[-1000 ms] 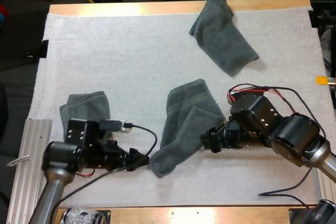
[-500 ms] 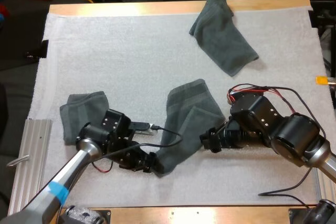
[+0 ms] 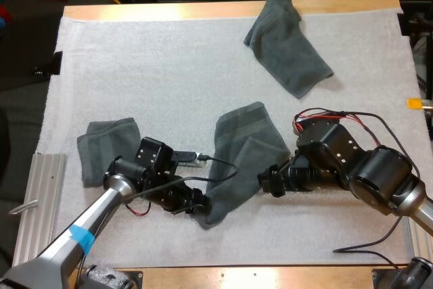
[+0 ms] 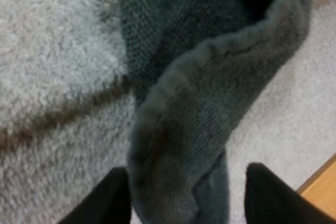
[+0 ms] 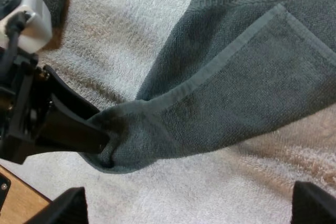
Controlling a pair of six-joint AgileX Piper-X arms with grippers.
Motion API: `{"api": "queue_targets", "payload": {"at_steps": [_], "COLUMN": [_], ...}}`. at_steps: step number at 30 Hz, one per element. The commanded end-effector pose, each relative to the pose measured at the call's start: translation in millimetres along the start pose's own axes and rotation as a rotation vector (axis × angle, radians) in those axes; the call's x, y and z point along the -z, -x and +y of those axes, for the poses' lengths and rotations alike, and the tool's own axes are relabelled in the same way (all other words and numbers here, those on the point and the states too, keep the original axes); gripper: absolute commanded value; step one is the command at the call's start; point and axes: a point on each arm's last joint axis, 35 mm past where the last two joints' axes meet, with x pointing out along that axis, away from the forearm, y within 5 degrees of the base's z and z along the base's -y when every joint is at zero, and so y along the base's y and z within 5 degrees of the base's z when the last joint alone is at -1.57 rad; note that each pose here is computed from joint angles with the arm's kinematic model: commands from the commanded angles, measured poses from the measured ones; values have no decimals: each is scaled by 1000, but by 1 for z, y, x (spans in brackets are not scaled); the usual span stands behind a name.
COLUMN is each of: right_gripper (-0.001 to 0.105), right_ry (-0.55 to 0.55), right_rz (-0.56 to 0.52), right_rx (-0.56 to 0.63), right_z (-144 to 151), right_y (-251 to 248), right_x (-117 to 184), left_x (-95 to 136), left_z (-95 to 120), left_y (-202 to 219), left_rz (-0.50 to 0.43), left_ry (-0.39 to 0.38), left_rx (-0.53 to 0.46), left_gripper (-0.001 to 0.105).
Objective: Pick towel from pile, fold and stack
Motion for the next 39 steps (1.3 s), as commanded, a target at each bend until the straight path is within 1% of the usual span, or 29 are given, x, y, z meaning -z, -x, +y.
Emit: {"api": "queue_targets", "payload": {"at_steps": [1,7,9,11,14,16,17,19,23,25,26,28,31,33,34,37,38,39], "right_gripper": [74,74,74,74,74,74,74,74,74,74,74,74,74,74,74,74,74,74], "right_ry": [10,10,10,10,10,10,10,10,31,49,52,58,82,85,85,85,85,85], "right_rz": [-10,-10,-10,-10,-10,-10,-11,-11,-11,-16,-19,-24,-24,-25,-25,-25,-25,-25], "right_rx": [-8,-8,-8,-8,-8,-5,-2,3,10,33,49,80,92,95,96,96,96,96], "right_z": [0,0,0,0,0,0,0,0,-1,-1,-2,-3,-4,-4,-4,-4,-4,-4], "right_y": [5,5,5,5,5,5,5,5,5,5,5,5,5,5,5,5,5,5], "right_x": [0,0,0,0,0,0,0,0,0,0,0,-1,-1,-1,-1,-1,-1,-1], "left_x": [-1,-3,-3,-3,-3,-3,-3,-3,-4,-7,-8,-12,-15,-14,-13,-8,-6,-3], "left_z": [1,6,7,7,7,7,7,7,1,-8,-12,-25,-47,-59,-64,-78,-83,-90], "left_y": [-2,-10,-10,-10,-10,-10,-10,-8,7,24,30,50,82,101,109,122,125,128], "left_rz": [3,38,38,38,38,37,39,40,53,48,43,12,-46,-73,-84,-117,-130,-142], "left_ry": [12,38,39,39,36,16,12,-10,-116,-189,-215,-289,-388,-426,-433,-467,-489,-538], "left_rx": [-12,-25,-25,-25,-27,-32,-39,-86,-218,-321,-352,-417,-495,-525,-531,-545,-556,-572], "left_gripper": [45,45,42,35,16,3,0,0,0,0,0,0,0,0,0,0,0,0]}}
